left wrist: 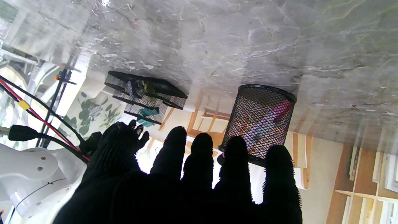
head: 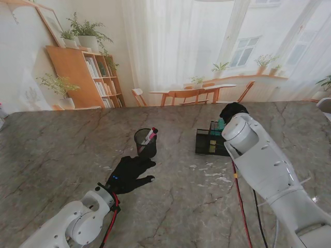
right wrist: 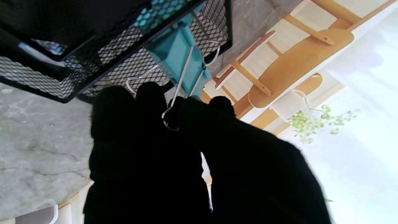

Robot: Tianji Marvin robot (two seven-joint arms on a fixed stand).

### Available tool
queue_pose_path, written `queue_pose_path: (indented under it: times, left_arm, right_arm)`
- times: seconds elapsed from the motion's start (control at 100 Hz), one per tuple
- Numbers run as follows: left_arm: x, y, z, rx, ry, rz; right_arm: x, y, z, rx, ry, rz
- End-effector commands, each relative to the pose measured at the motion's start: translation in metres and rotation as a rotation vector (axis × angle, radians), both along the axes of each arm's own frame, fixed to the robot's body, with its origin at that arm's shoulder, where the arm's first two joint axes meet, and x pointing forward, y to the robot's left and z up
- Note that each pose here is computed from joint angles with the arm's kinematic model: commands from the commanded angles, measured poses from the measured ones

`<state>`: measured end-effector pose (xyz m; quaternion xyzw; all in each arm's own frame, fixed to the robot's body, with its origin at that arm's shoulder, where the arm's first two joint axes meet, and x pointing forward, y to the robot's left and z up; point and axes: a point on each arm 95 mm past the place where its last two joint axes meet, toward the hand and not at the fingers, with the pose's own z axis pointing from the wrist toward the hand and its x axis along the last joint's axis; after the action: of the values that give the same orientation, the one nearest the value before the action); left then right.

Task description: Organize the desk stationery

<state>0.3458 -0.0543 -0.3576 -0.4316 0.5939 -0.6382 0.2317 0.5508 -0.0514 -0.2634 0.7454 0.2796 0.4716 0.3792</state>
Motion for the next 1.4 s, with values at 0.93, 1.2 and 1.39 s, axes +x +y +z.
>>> queue_pose_path:
  times: [0.93, 1.2, 1.39]
  left_arm:
    - [-0.004, -0.001, 0.001, -0.012, -0.012, 0.005]
    - [-0.006, 0.000, 0.003, -0.017, -0.024, 0.011]
    - [-0.008, 0.002, 0.005, -0.024, -0.038, 0.020]
  right_arm:
    - [-0.045, -0.006, 0.044, -0.033, -0.208, 0.320]
    - [-0.075, 0.003, 0.059, -0.037, -0.316, 0.495]
    - [-0.110, 0.014, 0.051, -0.060, -0.380, 0.644]
